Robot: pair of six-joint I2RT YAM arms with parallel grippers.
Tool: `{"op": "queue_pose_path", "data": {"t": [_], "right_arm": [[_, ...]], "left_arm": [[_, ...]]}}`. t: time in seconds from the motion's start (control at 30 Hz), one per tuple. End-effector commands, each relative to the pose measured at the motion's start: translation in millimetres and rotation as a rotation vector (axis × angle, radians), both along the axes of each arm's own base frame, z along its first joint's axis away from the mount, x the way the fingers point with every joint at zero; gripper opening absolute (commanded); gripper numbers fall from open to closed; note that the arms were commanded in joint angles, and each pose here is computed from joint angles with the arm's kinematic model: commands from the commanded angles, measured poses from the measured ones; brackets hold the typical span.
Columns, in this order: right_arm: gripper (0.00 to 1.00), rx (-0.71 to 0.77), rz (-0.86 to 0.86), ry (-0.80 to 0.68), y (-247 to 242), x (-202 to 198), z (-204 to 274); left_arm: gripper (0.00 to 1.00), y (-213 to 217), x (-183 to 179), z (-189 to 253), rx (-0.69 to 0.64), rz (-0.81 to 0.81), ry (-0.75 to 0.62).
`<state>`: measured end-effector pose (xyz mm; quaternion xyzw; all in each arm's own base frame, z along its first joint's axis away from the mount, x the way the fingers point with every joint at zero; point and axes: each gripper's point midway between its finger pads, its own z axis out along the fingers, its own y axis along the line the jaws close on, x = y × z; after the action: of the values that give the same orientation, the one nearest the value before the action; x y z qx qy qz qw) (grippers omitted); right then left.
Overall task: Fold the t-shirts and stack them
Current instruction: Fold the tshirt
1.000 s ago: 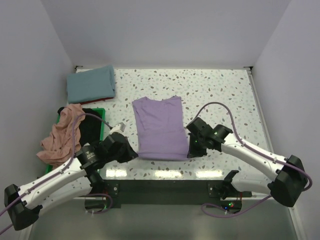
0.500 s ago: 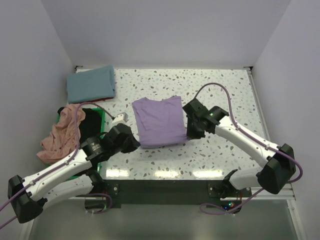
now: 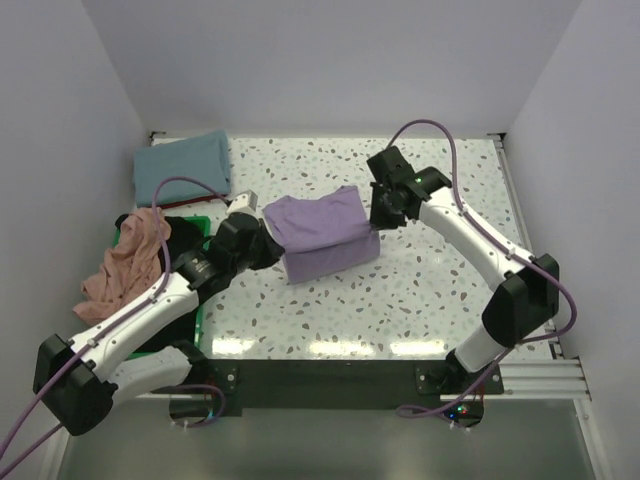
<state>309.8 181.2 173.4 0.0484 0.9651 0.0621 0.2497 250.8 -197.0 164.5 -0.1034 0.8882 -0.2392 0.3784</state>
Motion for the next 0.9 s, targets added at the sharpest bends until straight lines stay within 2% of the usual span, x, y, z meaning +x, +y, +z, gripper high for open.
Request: {"op": "queue_pose_path", "data": {"t": [0.0,0.43,0.87], "right_arm": [[0.00,-0.033,-0.007,-0.086,-6,33,17],[0.00,-0.010,-0.017,-0.143,13,93,31],[0.00,-0.013,-0.031,-0.156,24,139,15]], "left_arm": [[0.00,-9,26,30,-0.048,-0.034,-0.106],[0.00,8,75,35,-0.091,-0.009,-0.128],[0.00,29,123,6,-0.102,0.024,-0.104]]}}
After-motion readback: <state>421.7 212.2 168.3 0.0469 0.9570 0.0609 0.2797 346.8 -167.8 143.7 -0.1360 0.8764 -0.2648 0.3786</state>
